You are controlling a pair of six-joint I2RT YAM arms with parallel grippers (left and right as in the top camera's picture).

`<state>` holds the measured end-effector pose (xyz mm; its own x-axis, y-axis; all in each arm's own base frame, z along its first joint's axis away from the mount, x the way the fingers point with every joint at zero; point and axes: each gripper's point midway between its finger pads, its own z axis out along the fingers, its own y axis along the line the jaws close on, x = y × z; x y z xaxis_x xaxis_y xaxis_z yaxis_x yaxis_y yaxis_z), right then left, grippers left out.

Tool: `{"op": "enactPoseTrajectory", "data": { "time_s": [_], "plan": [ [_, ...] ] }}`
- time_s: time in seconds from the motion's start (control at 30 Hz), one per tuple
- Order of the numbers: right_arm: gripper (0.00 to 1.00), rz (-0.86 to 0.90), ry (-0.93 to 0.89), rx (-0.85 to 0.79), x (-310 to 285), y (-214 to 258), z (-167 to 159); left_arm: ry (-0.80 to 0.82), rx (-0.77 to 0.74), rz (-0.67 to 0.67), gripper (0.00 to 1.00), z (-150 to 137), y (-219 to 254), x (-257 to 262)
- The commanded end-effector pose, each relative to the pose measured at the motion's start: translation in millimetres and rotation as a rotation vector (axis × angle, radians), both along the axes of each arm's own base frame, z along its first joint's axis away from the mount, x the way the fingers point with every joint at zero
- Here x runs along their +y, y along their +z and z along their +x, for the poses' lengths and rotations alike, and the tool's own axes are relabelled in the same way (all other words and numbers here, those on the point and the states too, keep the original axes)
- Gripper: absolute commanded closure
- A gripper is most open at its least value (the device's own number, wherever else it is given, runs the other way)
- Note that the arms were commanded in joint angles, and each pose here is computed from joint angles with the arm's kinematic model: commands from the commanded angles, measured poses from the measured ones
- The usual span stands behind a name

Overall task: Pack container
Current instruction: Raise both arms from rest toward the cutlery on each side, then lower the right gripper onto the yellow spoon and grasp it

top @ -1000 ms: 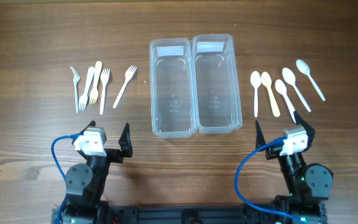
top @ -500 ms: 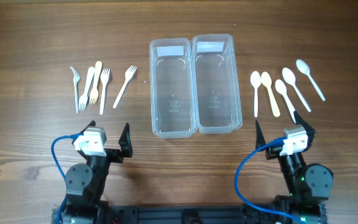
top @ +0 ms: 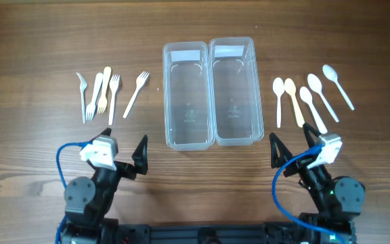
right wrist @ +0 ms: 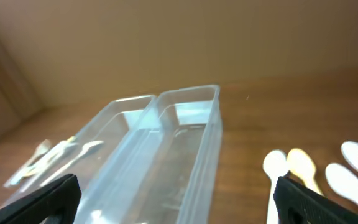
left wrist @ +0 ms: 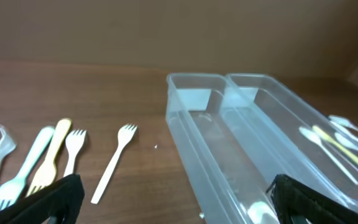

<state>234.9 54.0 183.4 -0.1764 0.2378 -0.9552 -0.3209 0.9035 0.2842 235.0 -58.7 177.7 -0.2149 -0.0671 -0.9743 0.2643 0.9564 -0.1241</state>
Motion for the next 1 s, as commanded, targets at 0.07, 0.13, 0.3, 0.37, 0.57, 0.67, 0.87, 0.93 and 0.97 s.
{"op": "enactPoseTrajectory", "data": {
  "time_s": [0.07, 0.13, 0.3, 0.37, 0.57, 0.67, 0.87, 0.93, 0.97],
  "plan": [
    [0.00, 0.031, 0.012, 0.172, 0, 45, 31, 0.037, 0.163, 0.015, 0.00, 32, 32, 2],
    [0.00, 0.005, 0.020, 0.277, -2, 46, 51, 0.044, 0.221, 0.022, 0.00, 49, 37, 1],
    [0.00, -0.115, 0.056, 0.486, -17, 62, 117, 0.047, 0.433, -0.008, 0.00, 99, 40, 11],
    [0.00, -0.116, 0.043, 0.535, -30, 73, 144, 0.029, 0.499, -0.060, 0.00, 119, 40, 19],
    [0.00, -0.064, 0.057, 0.579, -34, 80, 174, 0.057, 0.606, -0.159, 0.00, 150, 17, 53],
    [0.00, -0.080, 0.008, 0.665, -42, 60, 168, 0.072, 0.635, -0.165, 0.00, 152, 6, 59],
    [0.00, -0.113, -0.151, 1.034, -71, -26, 144, 0.080, 0.636, -0.166, 0.00, 152, 6, 60],
    [0.02, -0.115, -0.150, 1.099, -72, -51, 143, 0.099, 0.636, -0.155, 0.00, 153, 5, 64],
    [0.04, -0.120, -0.155, 1.126, -74, -62, 144, 0.104, 0.637, -0.152, 0.00, 153, 4, 65]
  ]
}}
